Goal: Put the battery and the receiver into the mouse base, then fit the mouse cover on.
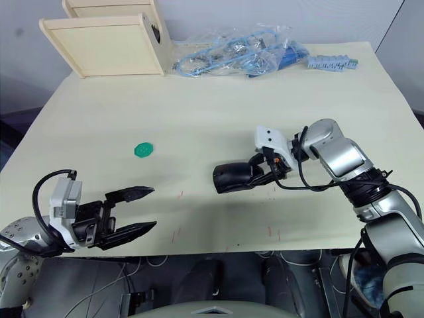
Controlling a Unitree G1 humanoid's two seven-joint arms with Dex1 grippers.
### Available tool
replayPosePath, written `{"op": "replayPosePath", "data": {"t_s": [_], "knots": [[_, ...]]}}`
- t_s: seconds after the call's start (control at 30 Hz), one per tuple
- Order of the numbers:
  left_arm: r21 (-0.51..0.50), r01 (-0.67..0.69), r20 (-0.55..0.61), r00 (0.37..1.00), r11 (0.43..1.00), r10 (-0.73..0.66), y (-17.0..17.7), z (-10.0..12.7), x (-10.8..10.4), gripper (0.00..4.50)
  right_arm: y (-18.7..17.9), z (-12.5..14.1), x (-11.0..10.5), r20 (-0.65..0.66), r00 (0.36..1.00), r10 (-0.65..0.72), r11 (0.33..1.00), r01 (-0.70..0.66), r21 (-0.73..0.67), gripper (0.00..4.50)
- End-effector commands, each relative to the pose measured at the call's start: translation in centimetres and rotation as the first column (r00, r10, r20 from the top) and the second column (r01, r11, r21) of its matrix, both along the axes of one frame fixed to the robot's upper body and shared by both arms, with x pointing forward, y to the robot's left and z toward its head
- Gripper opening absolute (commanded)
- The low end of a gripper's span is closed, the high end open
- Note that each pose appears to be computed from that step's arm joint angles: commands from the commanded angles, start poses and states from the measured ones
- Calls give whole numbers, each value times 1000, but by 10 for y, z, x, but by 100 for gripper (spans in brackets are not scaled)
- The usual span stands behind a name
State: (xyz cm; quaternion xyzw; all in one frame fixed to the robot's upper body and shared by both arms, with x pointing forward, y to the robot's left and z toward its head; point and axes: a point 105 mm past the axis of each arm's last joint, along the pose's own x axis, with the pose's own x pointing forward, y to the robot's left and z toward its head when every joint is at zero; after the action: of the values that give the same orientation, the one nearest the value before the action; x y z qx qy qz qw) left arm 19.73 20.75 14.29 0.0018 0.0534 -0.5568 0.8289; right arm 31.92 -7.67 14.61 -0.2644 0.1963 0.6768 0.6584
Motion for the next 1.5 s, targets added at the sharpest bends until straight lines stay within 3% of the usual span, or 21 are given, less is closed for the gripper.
{"op": "replayPosePath", "data": {"t_s": [0.03,1.5], "knots": [[10,7,39,999,1000,-7,0,9,-4,450,3,8,3,33,999,31,1000,-31,-6,230],[-7,-12,24,1000,1000,12,-3,2,-12,450,5,-9,19,4,995,95,987,-93,-134,230]]}}
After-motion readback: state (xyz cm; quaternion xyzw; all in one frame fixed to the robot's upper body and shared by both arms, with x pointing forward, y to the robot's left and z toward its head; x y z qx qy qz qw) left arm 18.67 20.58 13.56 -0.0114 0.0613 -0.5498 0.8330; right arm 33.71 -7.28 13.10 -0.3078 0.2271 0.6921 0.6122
